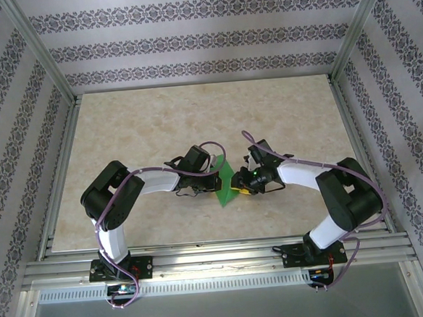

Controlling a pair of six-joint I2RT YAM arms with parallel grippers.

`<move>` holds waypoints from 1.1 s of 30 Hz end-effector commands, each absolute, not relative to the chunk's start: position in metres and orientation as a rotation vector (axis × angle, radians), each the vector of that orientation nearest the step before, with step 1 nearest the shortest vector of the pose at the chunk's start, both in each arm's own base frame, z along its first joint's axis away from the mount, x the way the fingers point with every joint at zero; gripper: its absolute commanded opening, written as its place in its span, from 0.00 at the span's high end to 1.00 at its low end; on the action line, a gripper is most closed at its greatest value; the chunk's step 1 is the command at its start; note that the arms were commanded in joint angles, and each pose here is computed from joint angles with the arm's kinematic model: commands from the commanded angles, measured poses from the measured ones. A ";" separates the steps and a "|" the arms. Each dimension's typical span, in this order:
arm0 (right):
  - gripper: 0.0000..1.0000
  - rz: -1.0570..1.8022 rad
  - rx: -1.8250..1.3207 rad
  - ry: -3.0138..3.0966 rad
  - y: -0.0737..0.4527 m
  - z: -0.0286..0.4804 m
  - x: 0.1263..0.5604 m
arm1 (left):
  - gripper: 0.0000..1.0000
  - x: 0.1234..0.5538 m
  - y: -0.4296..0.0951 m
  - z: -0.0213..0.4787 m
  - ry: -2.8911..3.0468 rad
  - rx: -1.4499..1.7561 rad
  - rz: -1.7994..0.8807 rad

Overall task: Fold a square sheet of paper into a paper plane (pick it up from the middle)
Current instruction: Turn over the paper at the center of the table.

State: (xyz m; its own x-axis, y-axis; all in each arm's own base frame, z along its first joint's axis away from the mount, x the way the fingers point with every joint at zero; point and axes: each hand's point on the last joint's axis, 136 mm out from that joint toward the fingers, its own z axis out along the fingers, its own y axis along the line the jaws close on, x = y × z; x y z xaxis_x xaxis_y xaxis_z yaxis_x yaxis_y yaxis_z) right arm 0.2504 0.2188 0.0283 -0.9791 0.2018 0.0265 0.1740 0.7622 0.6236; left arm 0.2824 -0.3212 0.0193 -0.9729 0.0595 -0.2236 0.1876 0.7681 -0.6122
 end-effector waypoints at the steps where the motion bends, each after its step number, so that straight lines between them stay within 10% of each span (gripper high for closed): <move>1: 0.61 1.088 0.277 2.838 0.225 0.039 0.271 | 1.00 0.258 -0.302 -0.011 2.926 0.160 -0.901; 14: 0.55 1.277 0.294 2.786 0.230 0.036 0.289 | 1.00 0.259 -0.301 -0.009 2.923 0.156 -0.892; 33: 0.78 1.363 0.233 2.792 0.238 0.015 0.294 | 1.00 0.264 -0.306 0.005 2.862 0.133 -0.952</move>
